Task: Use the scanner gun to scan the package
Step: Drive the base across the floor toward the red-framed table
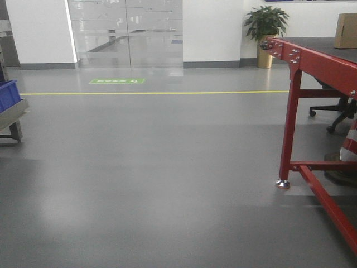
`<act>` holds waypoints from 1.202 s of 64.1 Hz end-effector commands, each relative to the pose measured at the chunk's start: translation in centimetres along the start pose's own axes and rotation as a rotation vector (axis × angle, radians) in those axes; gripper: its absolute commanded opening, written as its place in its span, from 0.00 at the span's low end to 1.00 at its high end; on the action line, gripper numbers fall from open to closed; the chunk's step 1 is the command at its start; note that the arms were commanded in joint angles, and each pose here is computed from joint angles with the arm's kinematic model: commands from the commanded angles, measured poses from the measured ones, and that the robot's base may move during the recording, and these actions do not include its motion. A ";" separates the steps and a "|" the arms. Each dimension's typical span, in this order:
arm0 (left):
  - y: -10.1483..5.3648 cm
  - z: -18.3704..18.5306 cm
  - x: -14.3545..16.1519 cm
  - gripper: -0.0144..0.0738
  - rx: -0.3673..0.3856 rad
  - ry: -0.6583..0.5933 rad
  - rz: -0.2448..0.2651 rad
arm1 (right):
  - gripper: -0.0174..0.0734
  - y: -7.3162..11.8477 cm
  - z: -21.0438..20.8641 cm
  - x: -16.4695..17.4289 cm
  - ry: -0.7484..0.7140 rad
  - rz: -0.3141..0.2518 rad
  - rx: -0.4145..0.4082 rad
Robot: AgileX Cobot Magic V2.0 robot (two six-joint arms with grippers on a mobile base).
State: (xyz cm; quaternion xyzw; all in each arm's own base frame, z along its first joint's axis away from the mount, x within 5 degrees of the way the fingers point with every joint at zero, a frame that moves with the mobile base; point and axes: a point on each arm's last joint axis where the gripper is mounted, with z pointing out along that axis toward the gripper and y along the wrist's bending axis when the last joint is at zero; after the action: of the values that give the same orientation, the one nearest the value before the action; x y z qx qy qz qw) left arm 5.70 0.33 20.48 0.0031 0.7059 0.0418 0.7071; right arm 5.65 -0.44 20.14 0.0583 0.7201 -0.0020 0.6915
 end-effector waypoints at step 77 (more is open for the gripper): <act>0.0 -0.1 -0.3 0.04 0.003 -0.027 -0.004 | 0.02 0.0 0.0 -0.3 -0.033 -0.005 -0.007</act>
State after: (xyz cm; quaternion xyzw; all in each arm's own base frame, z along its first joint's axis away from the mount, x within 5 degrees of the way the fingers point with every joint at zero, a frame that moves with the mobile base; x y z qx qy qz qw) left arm 5.70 0.33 20.48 0.0031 0.7059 0.0418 0.7071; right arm 5.65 -0.43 20.16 0.0575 0.7194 -0.0013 0.6922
